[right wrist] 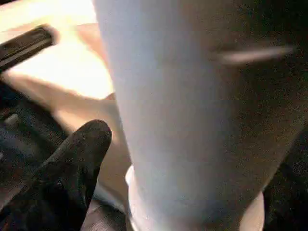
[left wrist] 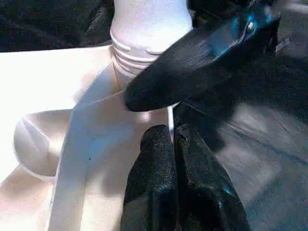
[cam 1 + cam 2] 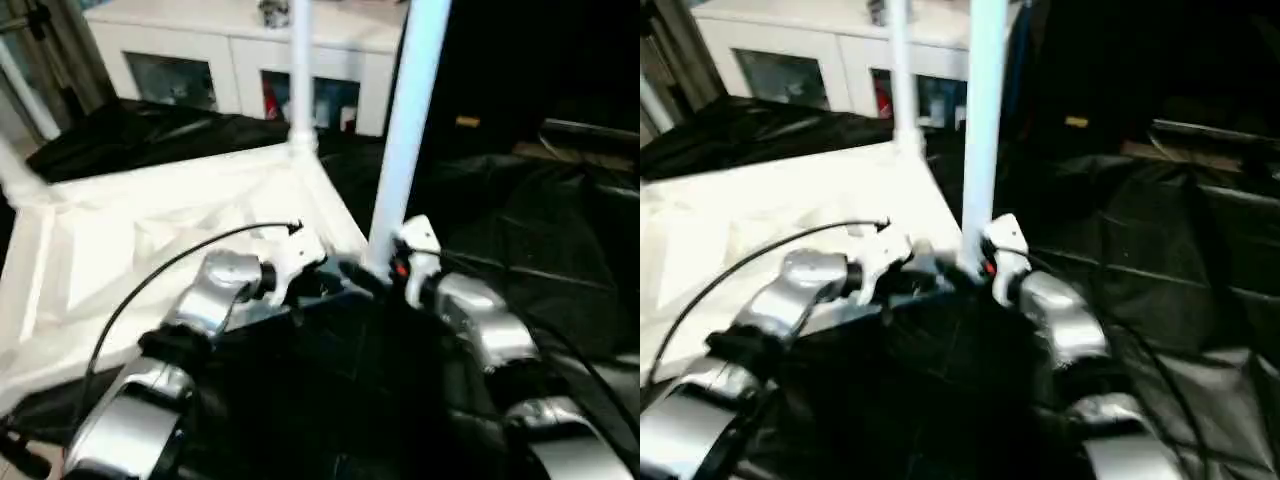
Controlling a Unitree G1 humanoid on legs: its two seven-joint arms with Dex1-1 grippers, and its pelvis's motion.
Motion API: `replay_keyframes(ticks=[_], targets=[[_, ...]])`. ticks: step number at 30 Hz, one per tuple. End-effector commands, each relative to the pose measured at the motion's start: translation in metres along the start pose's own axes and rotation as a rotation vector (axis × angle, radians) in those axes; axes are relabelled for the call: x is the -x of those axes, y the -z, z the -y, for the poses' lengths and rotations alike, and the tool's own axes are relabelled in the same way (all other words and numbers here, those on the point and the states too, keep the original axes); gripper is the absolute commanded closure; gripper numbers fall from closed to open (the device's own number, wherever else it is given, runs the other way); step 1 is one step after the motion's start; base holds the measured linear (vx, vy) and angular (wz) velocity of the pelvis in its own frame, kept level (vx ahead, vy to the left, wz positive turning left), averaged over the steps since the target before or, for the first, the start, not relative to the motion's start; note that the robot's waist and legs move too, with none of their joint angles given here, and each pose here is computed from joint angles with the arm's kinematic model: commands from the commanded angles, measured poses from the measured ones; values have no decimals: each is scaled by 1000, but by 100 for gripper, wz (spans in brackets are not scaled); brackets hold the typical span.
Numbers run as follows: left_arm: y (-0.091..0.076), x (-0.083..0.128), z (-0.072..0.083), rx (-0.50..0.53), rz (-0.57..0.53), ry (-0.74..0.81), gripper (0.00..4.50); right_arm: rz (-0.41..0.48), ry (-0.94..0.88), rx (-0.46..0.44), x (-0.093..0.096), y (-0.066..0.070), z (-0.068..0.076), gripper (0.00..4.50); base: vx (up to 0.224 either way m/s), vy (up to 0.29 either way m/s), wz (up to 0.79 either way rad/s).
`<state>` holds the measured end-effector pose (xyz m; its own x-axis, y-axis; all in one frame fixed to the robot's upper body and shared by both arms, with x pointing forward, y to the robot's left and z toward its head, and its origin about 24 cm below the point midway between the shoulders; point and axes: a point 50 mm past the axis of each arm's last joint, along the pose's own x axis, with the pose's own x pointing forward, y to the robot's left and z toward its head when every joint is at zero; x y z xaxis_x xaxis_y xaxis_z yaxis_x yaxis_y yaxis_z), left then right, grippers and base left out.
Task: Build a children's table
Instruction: Rotate leg to tighten
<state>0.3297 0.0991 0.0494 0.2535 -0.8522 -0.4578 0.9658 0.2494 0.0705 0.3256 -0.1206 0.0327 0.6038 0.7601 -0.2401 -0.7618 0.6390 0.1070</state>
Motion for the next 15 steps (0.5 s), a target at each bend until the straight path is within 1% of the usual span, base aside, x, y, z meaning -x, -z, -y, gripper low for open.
replay_keyframes(ticks=[1, 3, 5, 8, 9, 10, 11, 13, 15], targets=[[-13, -11, 13, -46, 84, 119, 450, -62, -106, -25, -4, 12, -13, 28, 0, 0, 0], [-10, -5, 13, -50, 79, 151, 450, -75, -172, -11, 7, 13, -11, 28, 0, 0, 0], [-9, -3, 13, -51, 74, 160, 450, -81, -191, -9, 10, 13, -10, 28, 0, 0, 0], [-5, 5, 11, -53, 54, 176, 450, -100, -254, -7, 20, 15, -10, 28, 0, 0, 0], [-2, 9, 11, -53, 45, 182, 450, -107, -272, -8, 23, 15, -9, 41, 0, 0, 0], [-2, 10, 10, -51, 42, 185, 450, -108, -274, -10, 24, 15, -9, 41, 0, 0, 0], [0, 12, 10, -48, 37, 191, 450, -109, -277, -13, 25, 16, -8, 60, 0, 0, 0], [0, 13, 10, -46, 34, 195, 450, -110, -278, -14, 26, 16, -8, 72, 0, 0, 0], [2, 16, 10, -41, 29, 200, 450, -112, -289, -18, 26, 16, -8, 96, 0, 0, 0]])
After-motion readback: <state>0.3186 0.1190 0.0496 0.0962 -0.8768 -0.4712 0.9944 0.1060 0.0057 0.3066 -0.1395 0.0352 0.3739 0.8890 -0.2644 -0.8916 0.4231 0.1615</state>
